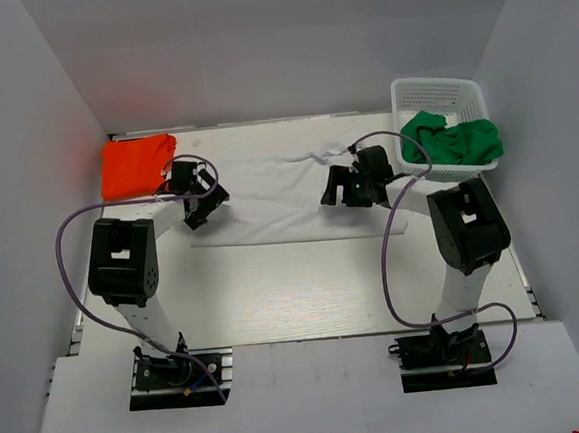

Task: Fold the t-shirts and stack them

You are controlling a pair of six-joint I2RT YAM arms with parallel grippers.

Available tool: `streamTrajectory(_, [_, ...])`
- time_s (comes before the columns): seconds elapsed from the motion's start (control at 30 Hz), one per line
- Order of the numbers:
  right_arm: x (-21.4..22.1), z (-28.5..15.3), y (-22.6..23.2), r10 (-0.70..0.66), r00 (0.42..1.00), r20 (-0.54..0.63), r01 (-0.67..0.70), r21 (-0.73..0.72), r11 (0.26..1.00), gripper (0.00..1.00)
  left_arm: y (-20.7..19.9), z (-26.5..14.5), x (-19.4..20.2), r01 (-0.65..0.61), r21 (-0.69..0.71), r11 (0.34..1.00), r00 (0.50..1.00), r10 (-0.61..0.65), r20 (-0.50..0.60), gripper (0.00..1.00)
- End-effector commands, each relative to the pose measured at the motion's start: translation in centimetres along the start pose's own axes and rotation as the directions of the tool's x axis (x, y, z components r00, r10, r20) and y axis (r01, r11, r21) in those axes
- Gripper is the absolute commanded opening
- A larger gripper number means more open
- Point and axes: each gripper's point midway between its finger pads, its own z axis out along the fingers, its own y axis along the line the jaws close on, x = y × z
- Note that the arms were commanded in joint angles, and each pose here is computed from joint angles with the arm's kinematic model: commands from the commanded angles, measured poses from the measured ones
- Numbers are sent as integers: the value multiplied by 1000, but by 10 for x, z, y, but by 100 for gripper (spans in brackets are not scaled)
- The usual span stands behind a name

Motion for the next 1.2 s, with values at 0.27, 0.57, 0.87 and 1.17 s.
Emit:
streamTrajectory(0.27, [91,-72,17,16,999,-50,-17,-18,1000,90,62,-71,59,-31,-60,998,999,28,-46,100])
streamTrajectory(0.57, [5,-110,35,-61,979,194,51,54,997,90,25,-112,-29,-76,-37,996,975,81,204,100])
streamTrajectory(0.87, [-49,-94,3,-31,967,253,-37,260,965,90,6,-58,-72,-85,-191,978,982,115,147,100])
streamTrajectory(1.17, [-84,-58,-17,27,972,231,-94,282,955,90,11,9,-74,-94,-295,951,990,120,70,100])
